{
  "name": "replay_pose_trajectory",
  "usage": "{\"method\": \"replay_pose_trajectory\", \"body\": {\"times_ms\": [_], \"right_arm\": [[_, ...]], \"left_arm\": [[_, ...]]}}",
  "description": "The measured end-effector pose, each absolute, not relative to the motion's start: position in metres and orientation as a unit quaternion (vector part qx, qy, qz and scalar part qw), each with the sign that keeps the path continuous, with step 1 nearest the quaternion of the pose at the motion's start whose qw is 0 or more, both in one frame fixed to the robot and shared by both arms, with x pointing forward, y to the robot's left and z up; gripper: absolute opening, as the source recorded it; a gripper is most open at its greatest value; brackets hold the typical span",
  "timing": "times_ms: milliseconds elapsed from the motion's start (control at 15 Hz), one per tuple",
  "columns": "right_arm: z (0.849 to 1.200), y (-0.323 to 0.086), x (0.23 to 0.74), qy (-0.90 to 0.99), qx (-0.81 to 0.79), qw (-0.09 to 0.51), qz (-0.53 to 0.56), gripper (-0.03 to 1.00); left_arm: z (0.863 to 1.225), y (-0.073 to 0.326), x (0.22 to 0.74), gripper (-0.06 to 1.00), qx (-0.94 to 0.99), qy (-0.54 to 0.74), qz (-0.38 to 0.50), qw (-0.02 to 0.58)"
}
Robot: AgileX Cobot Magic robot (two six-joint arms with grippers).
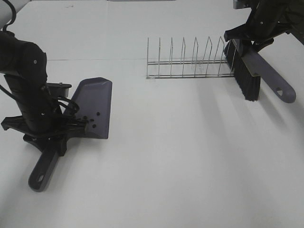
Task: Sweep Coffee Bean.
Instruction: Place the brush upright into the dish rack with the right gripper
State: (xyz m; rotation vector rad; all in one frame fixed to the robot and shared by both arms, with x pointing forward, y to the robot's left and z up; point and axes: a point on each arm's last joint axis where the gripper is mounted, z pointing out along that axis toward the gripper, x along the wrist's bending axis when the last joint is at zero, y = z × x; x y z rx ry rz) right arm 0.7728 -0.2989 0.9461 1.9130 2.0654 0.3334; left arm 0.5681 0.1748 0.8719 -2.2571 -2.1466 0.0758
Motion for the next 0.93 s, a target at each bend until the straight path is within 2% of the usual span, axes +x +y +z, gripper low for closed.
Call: {"method": "replay_pose_trajectory", "body": {"times_ms": [400,467,533,667,800,933], "right_arm": [[0.947,-0.299,0.776,0.699,0.683,0.166,0.132,0.28],[0.947,-0.301,0.778,0.699,0.681,0.175,0.133,0.36],[0.948,-0.302,0.779,0.699,0.679,0.182,0.135,0.39],[0.949,-0.302,0.779,0.690,0.685,0.185,0.138,0.58],[0.960,-0.302,0.779,0.685,0.686,0.194,0.149,0.63],[0.988,-0.302,0.775,0.678,0.684,0.211,0.167,0.64]], "left_arm": [[0.872,0.175,0.568,0.32,-0.724,-0.689,0.024,0.013],[0.872,0.175,0.568,0.32,-0.724,-0.689,0.024,0.013],[0.872,0.175,0.568,0.32,-0.724,-0.689,0.024,0.013],[0.872,0.175,0.568,0.32,-0.725,-0.689,0.024,0.013],[0.872,0.175,0.568,0.32,-0.725,-0.689,0.024,0.013],[0.874,0.175,0.568,0.32,-0.726,-0.687,0.024,0.011]]}}
